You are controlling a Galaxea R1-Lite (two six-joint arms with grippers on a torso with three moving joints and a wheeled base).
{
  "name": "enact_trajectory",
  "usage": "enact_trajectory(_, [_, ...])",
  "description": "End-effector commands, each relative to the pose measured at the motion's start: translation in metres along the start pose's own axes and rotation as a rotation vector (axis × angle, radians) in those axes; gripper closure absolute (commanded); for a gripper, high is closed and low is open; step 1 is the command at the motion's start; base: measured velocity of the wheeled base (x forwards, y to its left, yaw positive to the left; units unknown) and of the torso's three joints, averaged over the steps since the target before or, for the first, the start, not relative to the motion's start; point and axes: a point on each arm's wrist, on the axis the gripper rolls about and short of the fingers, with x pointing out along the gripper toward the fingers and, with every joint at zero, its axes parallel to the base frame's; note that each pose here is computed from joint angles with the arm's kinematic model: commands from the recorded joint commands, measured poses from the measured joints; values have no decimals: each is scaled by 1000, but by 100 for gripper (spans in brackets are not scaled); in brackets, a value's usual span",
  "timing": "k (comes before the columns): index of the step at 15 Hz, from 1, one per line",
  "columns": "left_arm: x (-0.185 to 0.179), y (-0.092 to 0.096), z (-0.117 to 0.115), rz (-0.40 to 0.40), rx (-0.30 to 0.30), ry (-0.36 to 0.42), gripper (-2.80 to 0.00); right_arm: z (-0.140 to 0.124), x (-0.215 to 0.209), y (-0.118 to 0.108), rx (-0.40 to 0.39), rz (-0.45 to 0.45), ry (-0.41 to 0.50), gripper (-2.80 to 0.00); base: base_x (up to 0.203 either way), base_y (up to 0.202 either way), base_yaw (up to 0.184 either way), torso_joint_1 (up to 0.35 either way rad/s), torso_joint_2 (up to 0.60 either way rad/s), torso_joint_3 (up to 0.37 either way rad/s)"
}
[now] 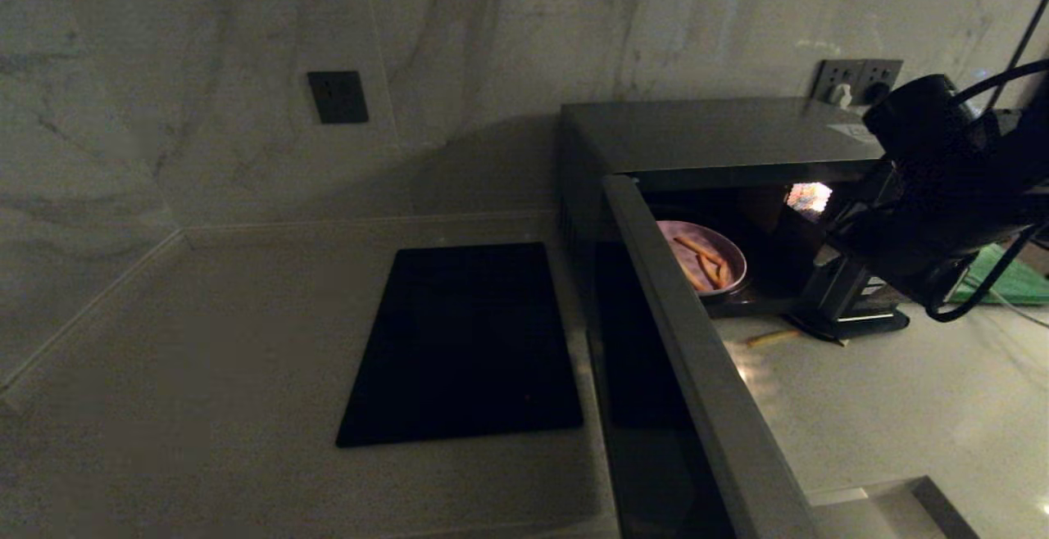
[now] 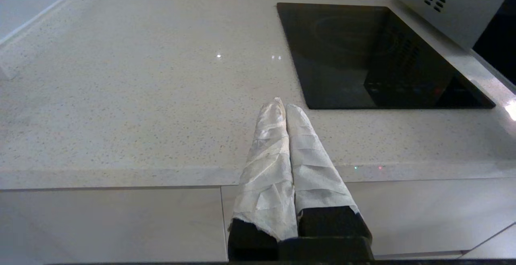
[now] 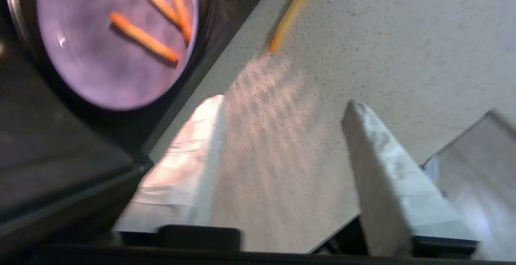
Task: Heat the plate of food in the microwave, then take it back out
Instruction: Close the microwave oven
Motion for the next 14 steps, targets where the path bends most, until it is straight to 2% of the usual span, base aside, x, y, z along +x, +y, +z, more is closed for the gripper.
enact_trajectory(1, [0, 0, 0, 1, -1, 1, 0, -2, 28, 4, 64, -57, 24, -280, 0, 0, 0, 0, 0, 0])
enact_trajectory(6, [0, 0, 0, 1, -1, 1, 0, -12, 66, -1, 188, -219, 93, -280, 0, 0, 0, 0, 0, 0])
enact_trajectory(10, [0, 0, 0, 1, -1, 1, 0, -13, 82, -3, 228, -283, 117, -280, 0, 0, 0, 0, 0, 0])
enact_trajectory(14, [0, 0, 0, 1, -1, 1, 0, -17, 105, -5, 229, -326, 133, -280, 0, 0, 0, 0, 0, 0])
